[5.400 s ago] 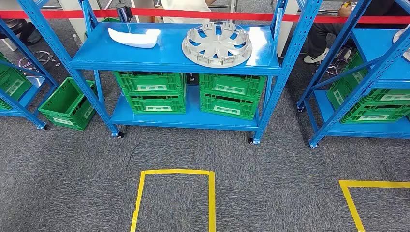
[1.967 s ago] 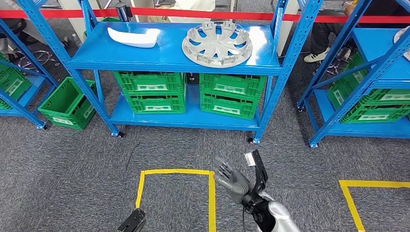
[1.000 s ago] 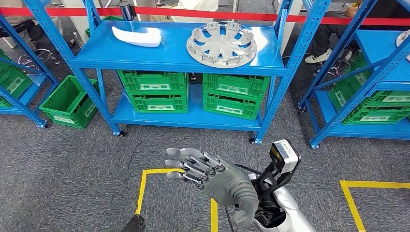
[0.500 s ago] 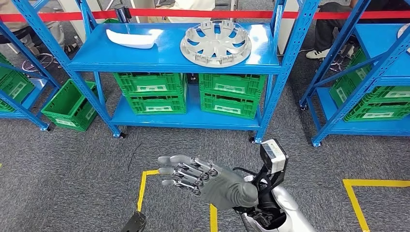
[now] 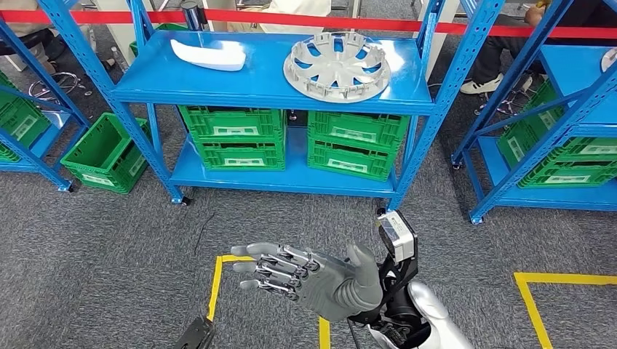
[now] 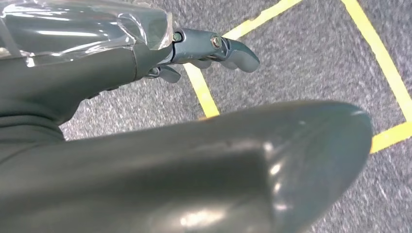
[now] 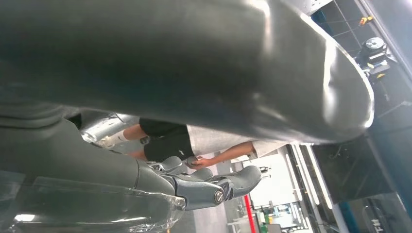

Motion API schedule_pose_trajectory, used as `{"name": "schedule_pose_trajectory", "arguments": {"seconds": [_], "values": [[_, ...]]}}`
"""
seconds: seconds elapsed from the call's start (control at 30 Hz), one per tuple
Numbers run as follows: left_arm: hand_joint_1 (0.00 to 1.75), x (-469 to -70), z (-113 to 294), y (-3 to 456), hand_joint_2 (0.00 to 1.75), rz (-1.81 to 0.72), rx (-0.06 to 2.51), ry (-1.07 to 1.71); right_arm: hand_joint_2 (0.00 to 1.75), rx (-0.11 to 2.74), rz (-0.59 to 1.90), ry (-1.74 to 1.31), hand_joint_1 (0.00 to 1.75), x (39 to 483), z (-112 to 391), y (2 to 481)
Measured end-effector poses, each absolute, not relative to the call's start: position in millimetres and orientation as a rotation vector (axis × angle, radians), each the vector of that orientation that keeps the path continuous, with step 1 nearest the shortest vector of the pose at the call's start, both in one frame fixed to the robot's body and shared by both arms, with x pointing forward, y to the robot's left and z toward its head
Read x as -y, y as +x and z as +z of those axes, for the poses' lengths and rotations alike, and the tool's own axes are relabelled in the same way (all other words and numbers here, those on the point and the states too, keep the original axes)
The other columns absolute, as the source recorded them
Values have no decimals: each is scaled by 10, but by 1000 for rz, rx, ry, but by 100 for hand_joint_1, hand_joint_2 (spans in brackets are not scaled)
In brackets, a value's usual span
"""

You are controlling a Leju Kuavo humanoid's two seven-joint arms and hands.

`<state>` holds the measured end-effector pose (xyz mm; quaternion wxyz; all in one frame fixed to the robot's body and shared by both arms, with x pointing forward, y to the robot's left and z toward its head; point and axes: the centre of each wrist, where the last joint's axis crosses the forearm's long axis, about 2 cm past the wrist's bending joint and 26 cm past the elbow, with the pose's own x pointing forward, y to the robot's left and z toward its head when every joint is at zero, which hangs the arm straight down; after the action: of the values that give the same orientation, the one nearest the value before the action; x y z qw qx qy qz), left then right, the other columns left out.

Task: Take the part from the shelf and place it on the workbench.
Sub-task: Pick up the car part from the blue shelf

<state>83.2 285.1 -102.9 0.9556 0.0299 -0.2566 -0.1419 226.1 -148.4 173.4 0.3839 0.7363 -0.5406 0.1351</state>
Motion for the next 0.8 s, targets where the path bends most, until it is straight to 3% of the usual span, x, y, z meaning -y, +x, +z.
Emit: {"name": "schedule_pose_trajectory", "arguments": {"seconds": [0.8], "values": [[0,-2876,-1029,838,0,-282,513,28,0,1380,389,1915,0,1488,1766,2234]]}}
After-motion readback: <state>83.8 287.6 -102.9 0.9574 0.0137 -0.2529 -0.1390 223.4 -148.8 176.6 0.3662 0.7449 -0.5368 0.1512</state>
